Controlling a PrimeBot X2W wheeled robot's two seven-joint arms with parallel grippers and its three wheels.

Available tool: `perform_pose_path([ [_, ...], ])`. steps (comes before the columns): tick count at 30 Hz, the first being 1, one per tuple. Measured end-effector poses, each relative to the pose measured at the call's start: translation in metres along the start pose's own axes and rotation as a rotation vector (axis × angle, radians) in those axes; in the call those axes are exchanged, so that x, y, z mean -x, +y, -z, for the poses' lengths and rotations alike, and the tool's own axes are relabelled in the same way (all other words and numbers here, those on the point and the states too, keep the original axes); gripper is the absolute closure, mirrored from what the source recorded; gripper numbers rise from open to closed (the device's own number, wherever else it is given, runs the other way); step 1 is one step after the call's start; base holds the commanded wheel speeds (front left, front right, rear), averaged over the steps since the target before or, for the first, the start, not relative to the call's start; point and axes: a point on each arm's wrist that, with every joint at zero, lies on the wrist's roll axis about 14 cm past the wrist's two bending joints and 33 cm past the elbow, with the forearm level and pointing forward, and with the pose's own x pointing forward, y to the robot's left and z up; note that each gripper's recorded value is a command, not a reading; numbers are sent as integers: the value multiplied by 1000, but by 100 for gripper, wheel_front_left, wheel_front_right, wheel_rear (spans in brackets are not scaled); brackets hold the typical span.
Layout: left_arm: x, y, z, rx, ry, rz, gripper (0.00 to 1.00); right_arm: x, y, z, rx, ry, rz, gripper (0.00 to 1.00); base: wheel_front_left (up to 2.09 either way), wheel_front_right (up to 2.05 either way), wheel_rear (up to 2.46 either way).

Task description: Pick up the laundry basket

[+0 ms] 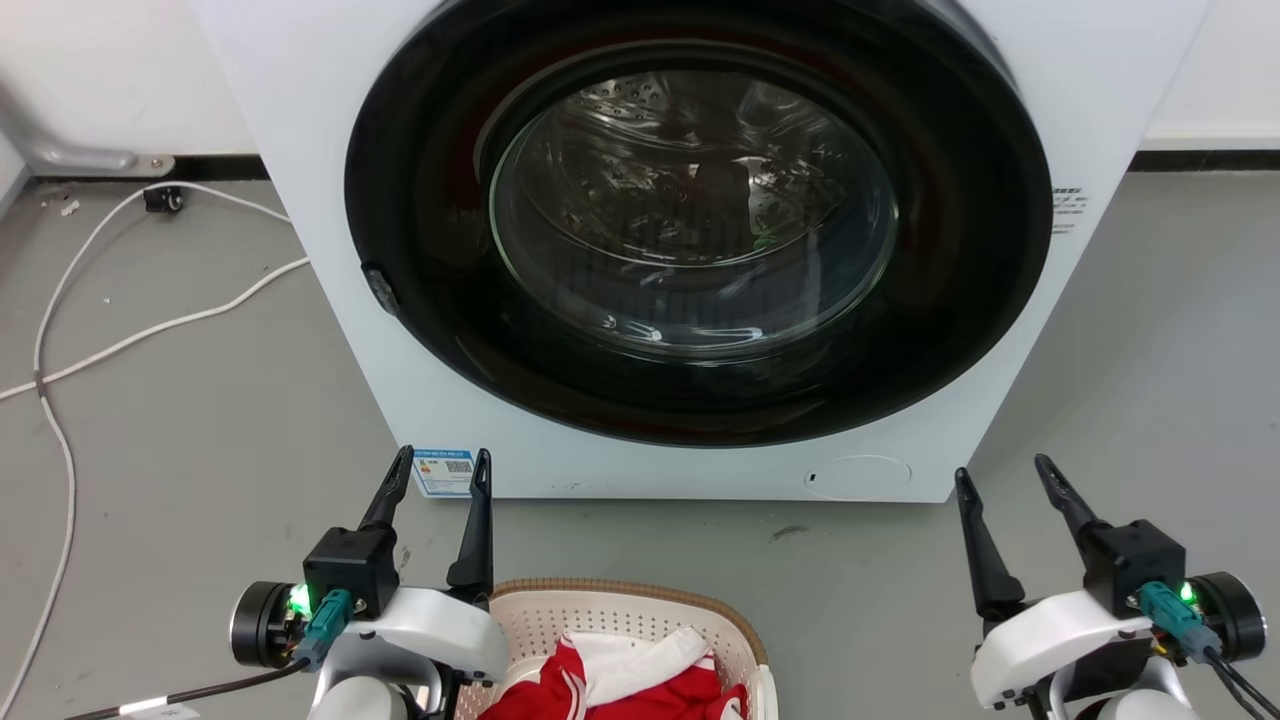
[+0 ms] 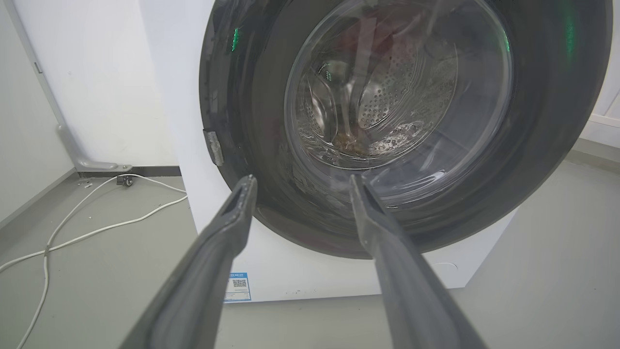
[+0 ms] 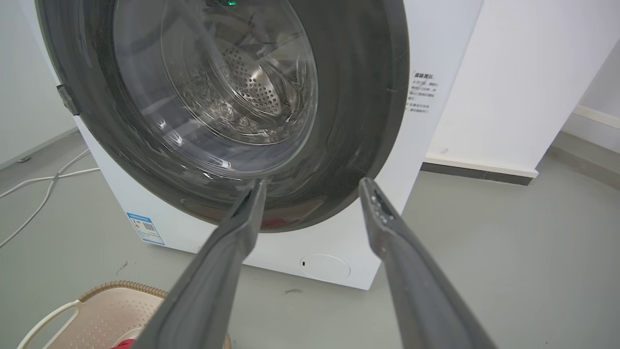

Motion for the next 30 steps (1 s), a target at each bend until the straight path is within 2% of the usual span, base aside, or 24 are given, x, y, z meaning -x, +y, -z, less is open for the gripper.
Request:
perform_pose_path([
  [8,4,14,18,5,55,-46,0,-8,24,20,-24,76,-72,0,0,0,0],
  [17,10,36,58,23,177,-109,0,-20,56,57,-59,197,-168,0,0,0,0],
  [30,25,64,154,70,531,-136,0,-21,91,138,-117,489,-275,0,0,0,0],
])
